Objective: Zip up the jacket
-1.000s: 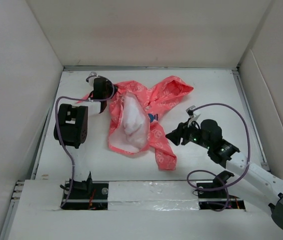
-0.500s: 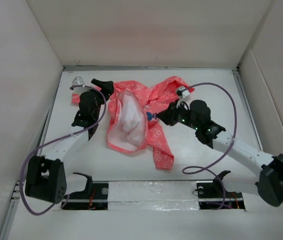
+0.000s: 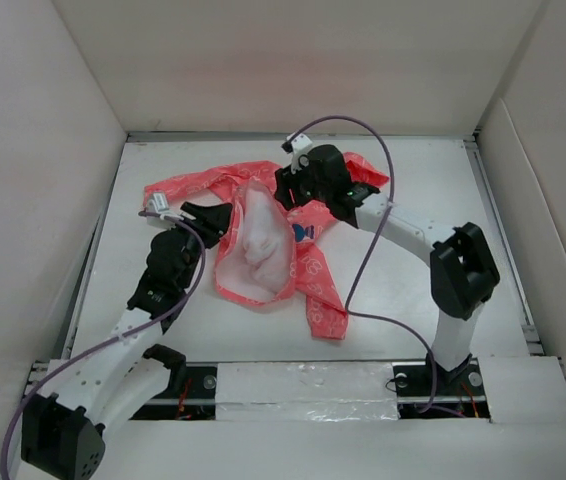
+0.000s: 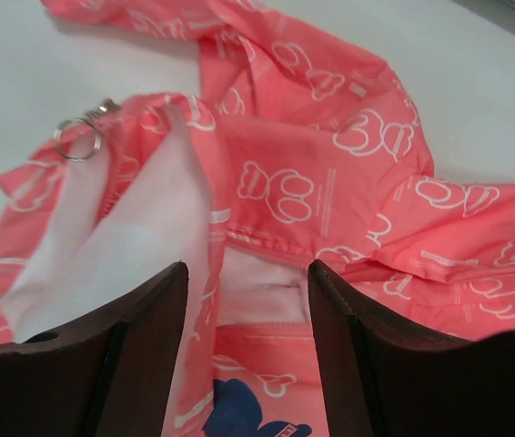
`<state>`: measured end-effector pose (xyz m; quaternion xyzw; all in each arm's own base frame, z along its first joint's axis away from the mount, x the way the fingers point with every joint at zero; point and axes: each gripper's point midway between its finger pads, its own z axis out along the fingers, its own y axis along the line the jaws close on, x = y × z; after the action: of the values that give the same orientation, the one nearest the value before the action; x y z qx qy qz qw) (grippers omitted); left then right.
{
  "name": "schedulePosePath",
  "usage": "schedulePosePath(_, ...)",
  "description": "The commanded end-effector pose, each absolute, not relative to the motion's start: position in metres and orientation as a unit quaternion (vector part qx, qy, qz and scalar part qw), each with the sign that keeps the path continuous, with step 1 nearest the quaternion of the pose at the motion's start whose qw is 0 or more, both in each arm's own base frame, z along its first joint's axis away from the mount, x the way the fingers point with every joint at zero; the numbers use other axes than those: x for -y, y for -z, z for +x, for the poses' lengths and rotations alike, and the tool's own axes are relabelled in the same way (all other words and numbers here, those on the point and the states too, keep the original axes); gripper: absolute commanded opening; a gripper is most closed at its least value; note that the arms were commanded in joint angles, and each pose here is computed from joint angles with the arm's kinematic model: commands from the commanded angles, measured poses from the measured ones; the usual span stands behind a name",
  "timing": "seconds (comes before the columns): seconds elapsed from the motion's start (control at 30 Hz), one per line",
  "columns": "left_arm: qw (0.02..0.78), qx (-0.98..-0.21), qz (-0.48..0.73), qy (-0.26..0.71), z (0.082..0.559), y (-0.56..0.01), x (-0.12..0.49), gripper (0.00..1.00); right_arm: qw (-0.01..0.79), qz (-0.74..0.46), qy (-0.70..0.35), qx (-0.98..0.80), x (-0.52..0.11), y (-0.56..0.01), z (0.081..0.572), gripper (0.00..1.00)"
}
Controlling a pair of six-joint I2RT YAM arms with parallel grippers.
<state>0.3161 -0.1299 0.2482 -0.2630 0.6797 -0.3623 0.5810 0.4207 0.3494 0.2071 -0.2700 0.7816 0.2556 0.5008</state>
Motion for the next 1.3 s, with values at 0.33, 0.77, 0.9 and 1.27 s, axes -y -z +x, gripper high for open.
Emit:
schedulePosePath(0.33,0.523,-0.706,-0.247,0.409,0.275,-0.226,0.141,0.47,0.486,-0.316,-0.179,-0.795,-0.366,-0.183,0.430,0.25)
schedulePosePath(0.77,0.440,-0.691,-0.302,0.488,0.249,-0.199,0.156,0.48,0.528,-0.260,-0.136,-0.797,-0.344,-0.187,0.296,0.00)
schedulePosePath(0.9,0.412,-0.687,-0.321,0.506,0.242,-0.192,0.158,0.52,0.530,-0.248,-0.117,-0.802,-0.327,-0.169,0.245,0.01)
schedulePosePath(1.27,0.460,-0.720,-0.317,0.413,0.232,-0.191,0.126,0.59,0.454,-0.249,-0.172,-0.838,-0.332,-0.099,0.122,0.09)
